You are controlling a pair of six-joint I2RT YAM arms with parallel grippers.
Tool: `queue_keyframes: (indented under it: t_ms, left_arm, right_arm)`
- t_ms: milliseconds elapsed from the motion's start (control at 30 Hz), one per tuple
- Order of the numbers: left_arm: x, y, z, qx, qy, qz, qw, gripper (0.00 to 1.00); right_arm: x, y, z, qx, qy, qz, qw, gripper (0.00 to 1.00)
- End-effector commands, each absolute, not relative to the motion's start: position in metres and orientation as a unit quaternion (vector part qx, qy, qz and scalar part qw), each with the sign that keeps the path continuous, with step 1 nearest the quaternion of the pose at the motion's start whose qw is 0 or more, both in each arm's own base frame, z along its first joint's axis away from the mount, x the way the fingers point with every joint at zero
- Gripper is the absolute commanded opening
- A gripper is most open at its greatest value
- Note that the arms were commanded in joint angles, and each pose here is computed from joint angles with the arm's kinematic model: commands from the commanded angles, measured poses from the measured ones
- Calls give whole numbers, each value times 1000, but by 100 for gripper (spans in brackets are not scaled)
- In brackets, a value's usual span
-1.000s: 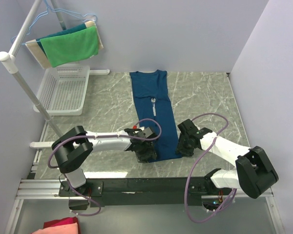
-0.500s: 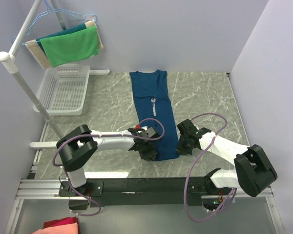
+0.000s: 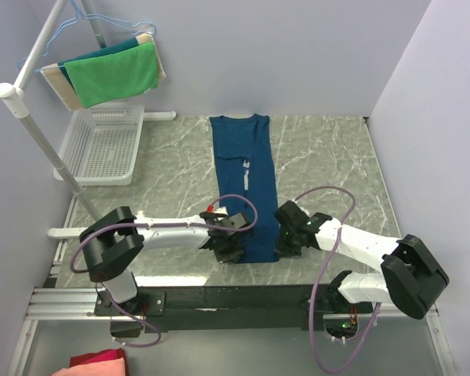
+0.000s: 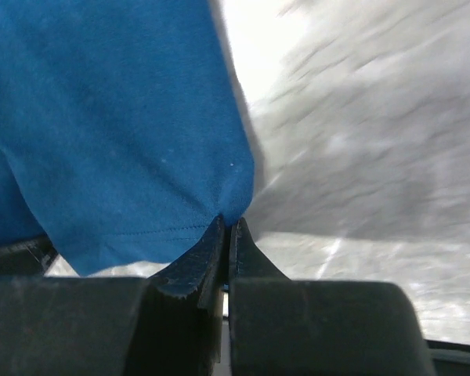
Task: Fold and stack the t-shirts
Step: Fold the tshirt
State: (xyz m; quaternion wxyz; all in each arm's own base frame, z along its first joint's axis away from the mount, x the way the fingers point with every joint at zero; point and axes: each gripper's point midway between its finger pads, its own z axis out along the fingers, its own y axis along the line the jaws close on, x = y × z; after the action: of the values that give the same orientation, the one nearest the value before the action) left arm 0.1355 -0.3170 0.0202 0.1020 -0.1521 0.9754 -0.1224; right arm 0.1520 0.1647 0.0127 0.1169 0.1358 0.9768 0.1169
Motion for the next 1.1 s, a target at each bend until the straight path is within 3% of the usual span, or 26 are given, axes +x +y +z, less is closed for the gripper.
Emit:
queue_keyframes:
  t_ms: [0,467,767,1067]
  left_arm:
    - [120,-266,20,-185,974,-51,120,1]
    - [114,-260,48,-195,967,-51,159,1]
    - [170,-259,107,-211,934,16,288,1]
    - [230,-255,119,-218,922,35,317,1]
  right_arm:
    - [141,183,16,128,977,126,116,0]
    - [134,211,58,128,970,134,156,0]
    - [173,213,101,115,964,85,223,0]
    - [229,212,121,133,956,53,256,0]
